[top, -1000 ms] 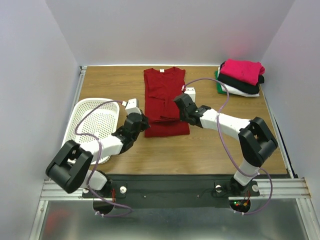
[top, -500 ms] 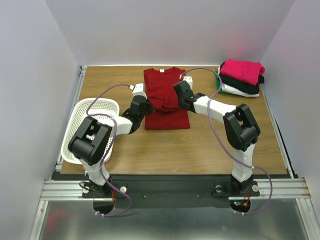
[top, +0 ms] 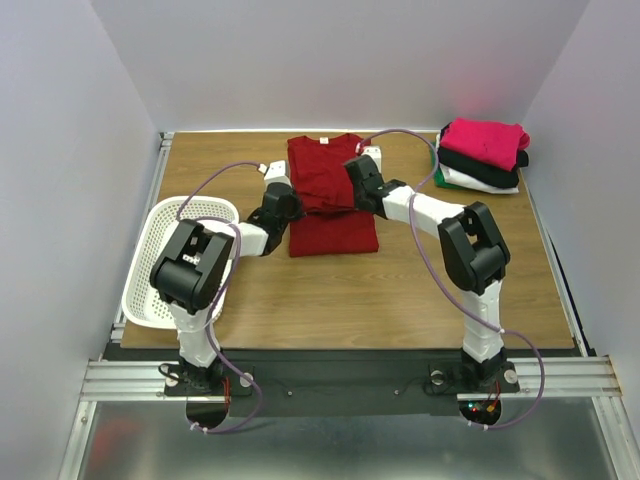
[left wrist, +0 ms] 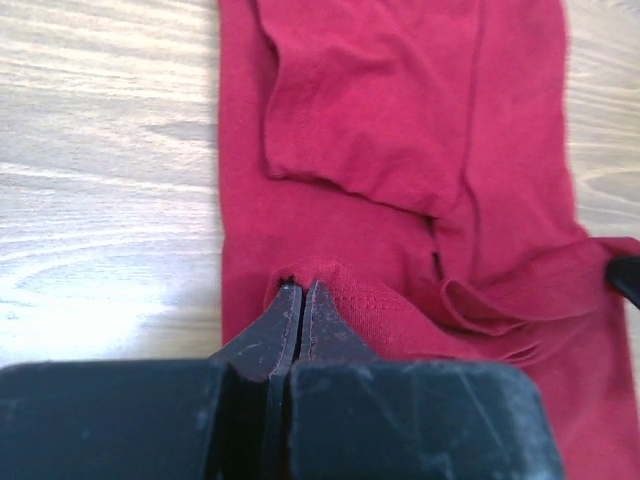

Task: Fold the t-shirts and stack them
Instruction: Fold the tshirt

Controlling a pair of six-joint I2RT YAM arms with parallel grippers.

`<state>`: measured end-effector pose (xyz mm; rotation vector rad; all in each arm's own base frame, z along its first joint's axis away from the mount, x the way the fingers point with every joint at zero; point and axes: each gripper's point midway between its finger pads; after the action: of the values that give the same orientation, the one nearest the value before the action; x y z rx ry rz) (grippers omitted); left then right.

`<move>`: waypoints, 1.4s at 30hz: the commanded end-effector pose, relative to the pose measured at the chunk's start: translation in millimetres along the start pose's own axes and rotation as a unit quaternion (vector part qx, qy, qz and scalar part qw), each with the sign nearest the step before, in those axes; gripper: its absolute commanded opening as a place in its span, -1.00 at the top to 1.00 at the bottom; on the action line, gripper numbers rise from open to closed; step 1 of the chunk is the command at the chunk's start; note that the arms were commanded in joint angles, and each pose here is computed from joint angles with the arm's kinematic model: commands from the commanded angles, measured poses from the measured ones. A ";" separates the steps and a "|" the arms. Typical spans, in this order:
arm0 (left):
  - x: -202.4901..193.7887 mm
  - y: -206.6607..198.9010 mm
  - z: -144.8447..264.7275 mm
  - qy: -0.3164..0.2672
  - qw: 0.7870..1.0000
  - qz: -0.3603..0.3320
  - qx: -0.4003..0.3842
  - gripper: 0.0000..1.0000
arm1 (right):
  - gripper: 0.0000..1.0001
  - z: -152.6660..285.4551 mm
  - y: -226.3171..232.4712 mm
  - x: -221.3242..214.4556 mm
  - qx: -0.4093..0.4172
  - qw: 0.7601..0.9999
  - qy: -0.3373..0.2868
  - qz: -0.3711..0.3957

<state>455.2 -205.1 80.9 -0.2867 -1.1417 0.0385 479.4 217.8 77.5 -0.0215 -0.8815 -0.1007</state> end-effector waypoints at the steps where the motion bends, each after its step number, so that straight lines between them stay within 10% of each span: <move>1: 31.5 -2.8 -11.4 -0.034 0.999 -0.008 0.005 1.00 | 0.99 -3.9 -1.5 27.3 -0.007 0.999 -0.035 -0.014; 4: 32.8 -5.0 -17.6 -0.027 1.000 -0.015 0.003 0.87 | 0.92 -2.7 -2.3 33.5 -0.006 0.999 -0.039 -0.013; 7: 36.6 -9.3 -15.4 -0.026 1.000 -0.014 -0.005 -0.01 | 0.26 5.2 -4.7 38.0 -0.002 0.999 -0.043 -0.014; 8: 46.1 -12.2 -10.3 -0.037 0.999 -0.010 -0.007 -0.15 | -0.17 13.9 -5.1 46.0 0.003 0.999 -0.051 -0.019; 11: 65.7 -15.0 5.8 -0.063 0.998 -0.007 -0.001 -0.51 | -0.57 29.1 -10.9 46.6 0.009 0.998 -0.054 -0.021; 26: -10.1 -121.2 57.3 -0.050 0.989 -0.004 -0.138 -0.56 | -0.63 50.4 23.3 27.9 0.130 0.991 -0.006 -0.022; 42: -101.5 -110.9 46.9 0.019 0.989 -0.011 -0.144 -0.57 | -0.64 18.2 51.9 6.8 0.166 0.986 0.032 0.001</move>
<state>375.9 -320.8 49.5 -0.5149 -1.1485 -0.1461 462.9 259.1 90.7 0.2499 -0.8043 0.0266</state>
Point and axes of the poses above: each gripper's point midway between its finger pads, its own z axis back along the fingers, its own y axis along the line the jaws close on, x = y × z, and after that the axes turned 7 degrees about -z, right-handed
